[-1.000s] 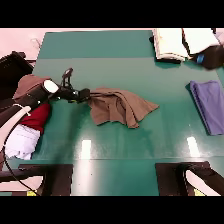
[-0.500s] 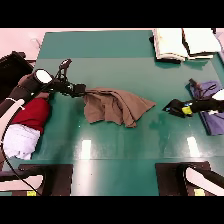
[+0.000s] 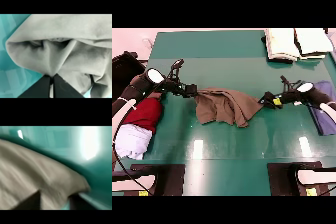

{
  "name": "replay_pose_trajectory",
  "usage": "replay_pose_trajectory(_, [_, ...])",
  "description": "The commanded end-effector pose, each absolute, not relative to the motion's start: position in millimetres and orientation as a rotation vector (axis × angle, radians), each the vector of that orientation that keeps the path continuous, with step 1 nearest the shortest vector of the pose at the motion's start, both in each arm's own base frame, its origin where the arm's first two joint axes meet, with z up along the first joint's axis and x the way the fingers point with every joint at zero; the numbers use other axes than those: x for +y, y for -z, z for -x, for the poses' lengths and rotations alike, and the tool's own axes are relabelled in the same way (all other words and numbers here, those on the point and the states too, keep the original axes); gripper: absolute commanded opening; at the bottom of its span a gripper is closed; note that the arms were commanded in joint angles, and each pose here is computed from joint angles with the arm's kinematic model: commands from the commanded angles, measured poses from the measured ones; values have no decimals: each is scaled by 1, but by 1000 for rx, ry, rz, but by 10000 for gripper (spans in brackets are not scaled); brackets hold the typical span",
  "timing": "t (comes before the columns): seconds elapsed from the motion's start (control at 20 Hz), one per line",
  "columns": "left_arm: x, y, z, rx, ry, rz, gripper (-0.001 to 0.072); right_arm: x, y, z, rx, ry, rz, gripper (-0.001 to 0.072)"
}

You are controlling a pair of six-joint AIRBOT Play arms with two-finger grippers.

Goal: Fold the shirts.

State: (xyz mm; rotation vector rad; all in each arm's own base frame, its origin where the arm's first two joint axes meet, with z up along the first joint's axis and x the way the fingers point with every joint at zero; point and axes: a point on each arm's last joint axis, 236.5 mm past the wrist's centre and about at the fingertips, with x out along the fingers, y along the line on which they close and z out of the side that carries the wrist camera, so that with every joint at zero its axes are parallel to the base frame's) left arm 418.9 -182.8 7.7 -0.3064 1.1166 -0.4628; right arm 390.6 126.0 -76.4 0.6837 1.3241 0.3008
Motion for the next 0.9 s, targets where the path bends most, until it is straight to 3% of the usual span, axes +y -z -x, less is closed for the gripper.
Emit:
replay_pose_trajectory(0.0, [-180, -8, -418, 1120, 466, 280, 27, 149, 75, -414, 1312, -351, -655, 15])
replay_pose_trajectory(0.15, [-162, -47, -424, 1062, 459, 123, 26, 149, 10, -437, 1164, -466, -547, 13])
replay_pose_trajectory(0.35, [-119, -202, -424, 756, 374, -118, 26, 118, -176, -445, 805, -556, -410, 12])
replay_pose_trajectory(0.45, [-108, -295, -395, 559, 364, -179, 26, 103, -275, -415, 620, -571, -313, 12])
replay_pose_trajectory(0.6, [-103, -399, -329, 311, 382, -176, 26, 90, -373, -360, 416, -552, -188, 12])
replay_pose_trajectory(0.75, [-96, -448, -278, 167, 381, -171, 26, 64, -426, -319, 303, -402, -118, 12])
replay_pose_trajectory(0.85, [-99, -453, -268, 158, 402, -163, 26, 52, -445, -302, 268, -329, -91, 12])
